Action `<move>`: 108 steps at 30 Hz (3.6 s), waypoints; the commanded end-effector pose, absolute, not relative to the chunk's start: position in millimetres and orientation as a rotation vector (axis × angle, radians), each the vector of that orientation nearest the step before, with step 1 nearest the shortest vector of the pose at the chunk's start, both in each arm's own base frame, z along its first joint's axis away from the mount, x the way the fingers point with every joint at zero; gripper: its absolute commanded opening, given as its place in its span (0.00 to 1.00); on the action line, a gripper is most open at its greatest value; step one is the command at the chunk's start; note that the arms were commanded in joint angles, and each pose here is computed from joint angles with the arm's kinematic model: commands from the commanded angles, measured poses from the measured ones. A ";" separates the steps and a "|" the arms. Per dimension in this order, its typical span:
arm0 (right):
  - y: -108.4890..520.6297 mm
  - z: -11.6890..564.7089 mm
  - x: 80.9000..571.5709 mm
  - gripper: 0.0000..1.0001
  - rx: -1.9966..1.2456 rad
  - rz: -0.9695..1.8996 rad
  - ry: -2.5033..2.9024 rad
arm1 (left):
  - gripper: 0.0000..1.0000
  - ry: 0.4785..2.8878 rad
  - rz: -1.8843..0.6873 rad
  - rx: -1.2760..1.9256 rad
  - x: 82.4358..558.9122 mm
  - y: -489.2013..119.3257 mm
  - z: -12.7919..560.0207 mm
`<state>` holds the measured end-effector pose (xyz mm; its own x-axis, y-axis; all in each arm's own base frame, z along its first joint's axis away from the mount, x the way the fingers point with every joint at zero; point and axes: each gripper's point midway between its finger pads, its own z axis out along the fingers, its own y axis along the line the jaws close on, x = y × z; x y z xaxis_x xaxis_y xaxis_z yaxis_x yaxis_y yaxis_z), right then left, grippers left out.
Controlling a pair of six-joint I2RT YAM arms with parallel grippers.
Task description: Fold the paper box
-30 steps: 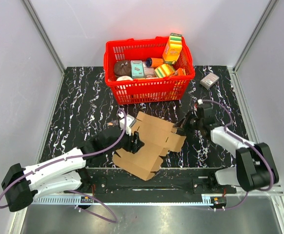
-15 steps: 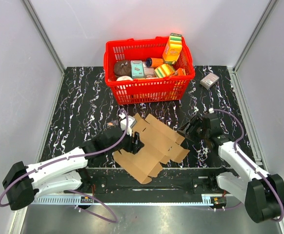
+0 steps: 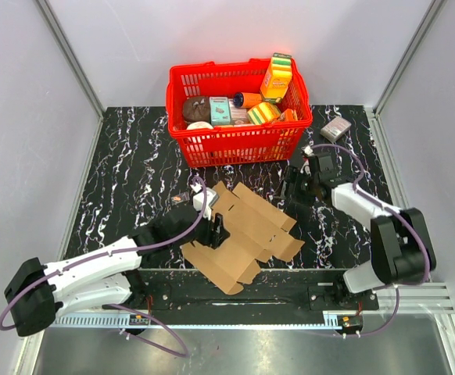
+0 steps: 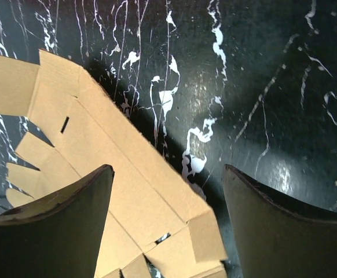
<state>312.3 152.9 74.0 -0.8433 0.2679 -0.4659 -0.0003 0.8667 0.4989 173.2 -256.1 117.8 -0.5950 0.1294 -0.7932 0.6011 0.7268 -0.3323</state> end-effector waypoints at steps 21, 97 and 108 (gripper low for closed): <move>176.3 48.6 332.8 0.81 -0.062 0.770 2.489 | 0.58 2.249 -0.674 0.488 190.2 -295.6 63.8; 244.8 55.1 318.3 0.27 -0.371 1.187 2.408 | 0.52 2.344 -0.602 0.545 183.1 -290.2 35.9; 243.3 65.1 313.0 0.00 -0.396 1.181 2.374 | 0.54 2.301 -0.631 0.521 185.2 -291.3 54.1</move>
<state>306.8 236.8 42.8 -0.8954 -0.0488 -0.4426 -0.3745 0.6203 0.6892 180.3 -281.4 28.4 -0.7198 0.2407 -0.6511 0.5064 0.8236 -0.2554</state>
